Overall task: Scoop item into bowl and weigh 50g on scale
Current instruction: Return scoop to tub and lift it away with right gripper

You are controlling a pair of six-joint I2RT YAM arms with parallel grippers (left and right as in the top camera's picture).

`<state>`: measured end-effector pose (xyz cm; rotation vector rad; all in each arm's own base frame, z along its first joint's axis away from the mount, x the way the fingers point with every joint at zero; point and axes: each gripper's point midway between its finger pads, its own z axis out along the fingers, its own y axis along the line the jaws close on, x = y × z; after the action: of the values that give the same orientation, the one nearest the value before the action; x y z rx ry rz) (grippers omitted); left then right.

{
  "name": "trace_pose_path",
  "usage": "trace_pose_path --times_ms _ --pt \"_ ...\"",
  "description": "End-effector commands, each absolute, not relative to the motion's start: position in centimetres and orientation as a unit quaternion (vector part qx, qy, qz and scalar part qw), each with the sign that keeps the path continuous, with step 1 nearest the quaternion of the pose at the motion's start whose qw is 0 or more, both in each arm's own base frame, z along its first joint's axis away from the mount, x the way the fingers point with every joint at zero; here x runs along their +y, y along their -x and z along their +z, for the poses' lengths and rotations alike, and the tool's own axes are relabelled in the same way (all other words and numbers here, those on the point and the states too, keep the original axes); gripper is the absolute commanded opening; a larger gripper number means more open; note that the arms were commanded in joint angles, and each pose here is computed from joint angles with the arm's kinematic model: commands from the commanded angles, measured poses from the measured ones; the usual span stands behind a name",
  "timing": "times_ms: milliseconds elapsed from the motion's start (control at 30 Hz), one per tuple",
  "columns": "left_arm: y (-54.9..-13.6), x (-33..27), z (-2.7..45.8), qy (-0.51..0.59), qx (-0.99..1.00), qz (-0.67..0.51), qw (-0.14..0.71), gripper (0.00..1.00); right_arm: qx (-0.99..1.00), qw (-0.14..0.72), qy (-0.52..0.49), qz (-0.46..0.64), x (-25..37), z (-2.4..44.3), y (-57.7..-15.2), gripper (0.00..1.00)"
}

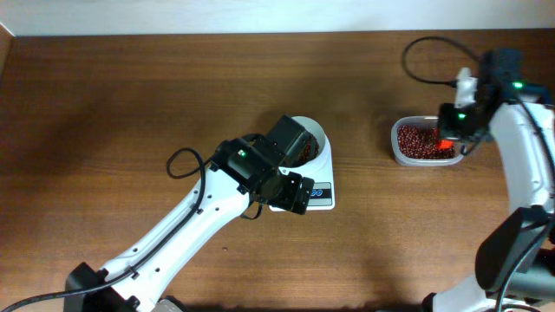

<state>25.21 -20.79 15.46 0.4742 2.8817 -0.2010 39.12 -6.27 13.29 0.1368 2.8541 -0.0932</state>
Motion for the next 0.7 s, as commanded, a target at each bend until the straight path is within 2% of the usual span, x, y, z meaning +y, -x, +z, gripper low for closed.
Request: trace_pose_path --times_ms 0,300,433,600,667 --pt "-25.0 -20.8 15.9 -0.166 0.977 -0.075 0.112 0.99 0.972 0.153 -0.031 -0.177 -7.9 15.5 -39.4 0.04" --pt "-25.0 -20.8 15.9 -0.166 0.977 -0.075 0.112 0.99 0.972 0.165 -0.019 -0.169 -6.7 15.8 -40.1 0.04" --pt "-25.0 -20.8 15.9 -0.166 0.977 -0.075 0.112 0.99 0.974 0.221 0.018 -0.037 -2.1 19.6 -42.4 0.04" --pt "-25.0 -20.8 15.9 -0.166 0.977 -0.075 0.112 0.99 0.926 0.27 0.098 0.246 7.9 25.7 -42.6 0.04" --pt "-25.0 -20.8 15.9 -0.166 0.977 -0.075 0.112 0.99 0.922 0.264 0.112 0.261 9.1 25.8 -42.2 0.04"
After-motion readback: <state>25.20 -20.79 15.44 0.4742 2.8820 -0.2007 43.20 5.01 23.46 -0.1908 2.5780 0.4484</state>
